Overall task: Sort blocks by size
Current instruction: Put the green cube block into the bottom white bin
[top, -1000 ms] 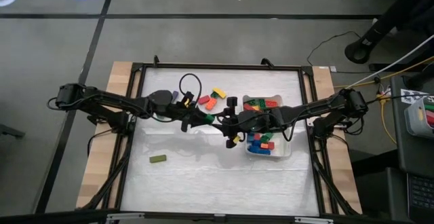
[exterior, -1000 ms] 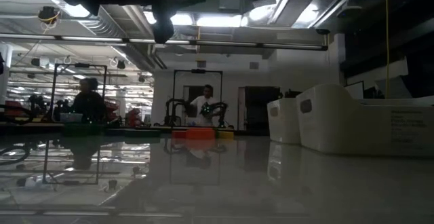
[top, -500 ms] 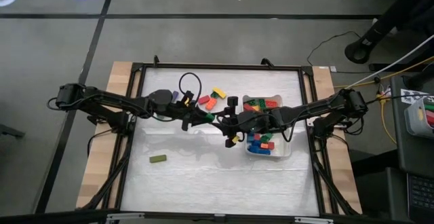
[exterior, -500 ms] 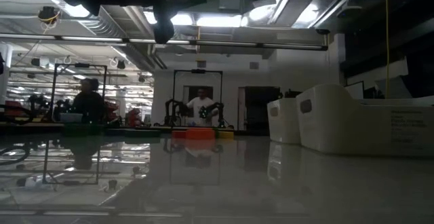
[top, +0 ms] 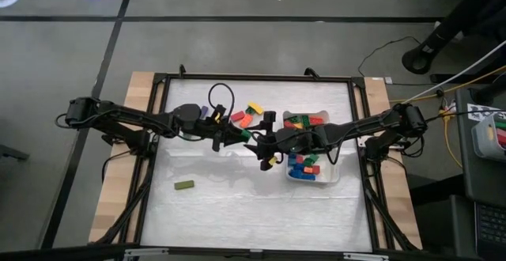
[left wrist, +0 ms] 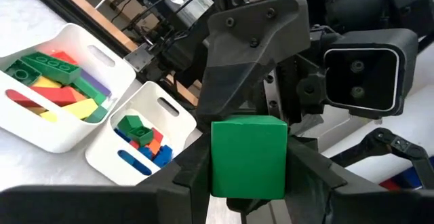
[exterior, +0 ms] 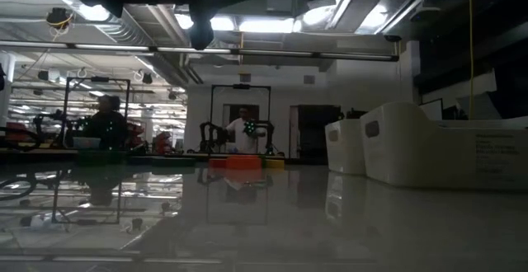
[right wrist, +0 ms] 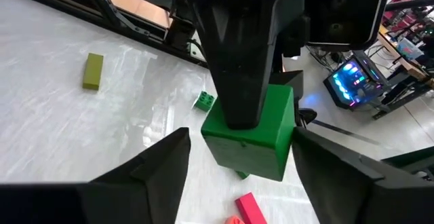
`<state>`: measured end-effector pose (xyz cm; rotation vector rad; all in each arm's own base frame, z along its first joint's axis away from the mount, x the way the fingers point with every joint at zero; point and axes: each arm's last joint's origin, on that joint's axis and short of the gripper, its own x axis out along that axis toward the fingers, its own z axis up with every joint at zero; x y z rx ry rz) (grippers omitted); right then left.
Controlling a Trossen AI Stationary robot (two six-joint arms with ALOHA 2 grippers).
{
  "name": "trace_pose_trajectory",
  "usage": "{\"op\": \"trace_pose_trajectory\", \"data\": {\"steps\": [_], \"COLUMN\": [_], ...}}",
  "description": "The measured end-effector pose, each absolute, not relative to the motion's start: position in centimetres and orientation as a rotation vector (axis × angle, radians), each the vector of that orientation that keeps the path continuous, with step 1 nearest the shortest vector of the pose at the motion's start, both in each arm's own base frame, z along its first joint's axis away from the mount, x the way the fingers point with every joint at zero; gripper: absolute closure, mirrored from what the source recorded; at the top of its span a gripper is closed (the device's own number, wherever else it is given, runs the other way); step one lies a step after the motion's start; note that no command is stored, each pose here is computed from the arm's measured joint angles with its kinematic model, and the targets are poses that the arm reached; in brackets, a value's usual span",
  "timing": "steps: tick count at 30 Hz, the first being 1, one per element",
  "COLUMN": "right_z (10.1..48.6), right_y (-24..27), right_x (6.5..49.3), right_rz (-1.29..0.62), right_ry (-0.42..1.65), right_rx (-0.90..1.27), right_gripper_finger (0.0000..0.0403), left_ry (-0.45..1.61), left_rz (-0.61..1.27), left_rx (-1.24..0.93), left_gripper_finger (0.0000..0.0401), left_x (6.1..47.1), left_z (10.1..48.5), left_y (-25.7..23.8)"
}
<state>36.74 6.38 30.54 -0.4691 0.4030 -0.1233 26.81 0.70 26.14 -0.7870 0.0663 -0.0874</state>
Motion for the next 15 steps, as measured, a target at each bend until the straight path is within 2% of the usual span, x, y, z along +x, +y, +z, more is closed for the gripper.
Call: {"op": "trace_pose_trajectory", "data": {"steps": [5,15], "right_z": [30.56,30.66], "right_y": [6.38,6.38], "right_x": [36.75,36.75], "right_rz": [-0.120,-0.125], "right_ry": [0.402,0.395], "right_rx": [-0.491,-0.530], "right_gripper_finger": [0.0162,0.0261], "left_ry": [0.071,0.078], "left_rz": [-0.092,-0.095], "left_rx": [-0.787,-0.791], "left_gripper_finger": [0.0270,0.0269], "left_x": [26.81,26.77], "left_z": [26.11,26.07], "left_y": [0.57,0.55]}}
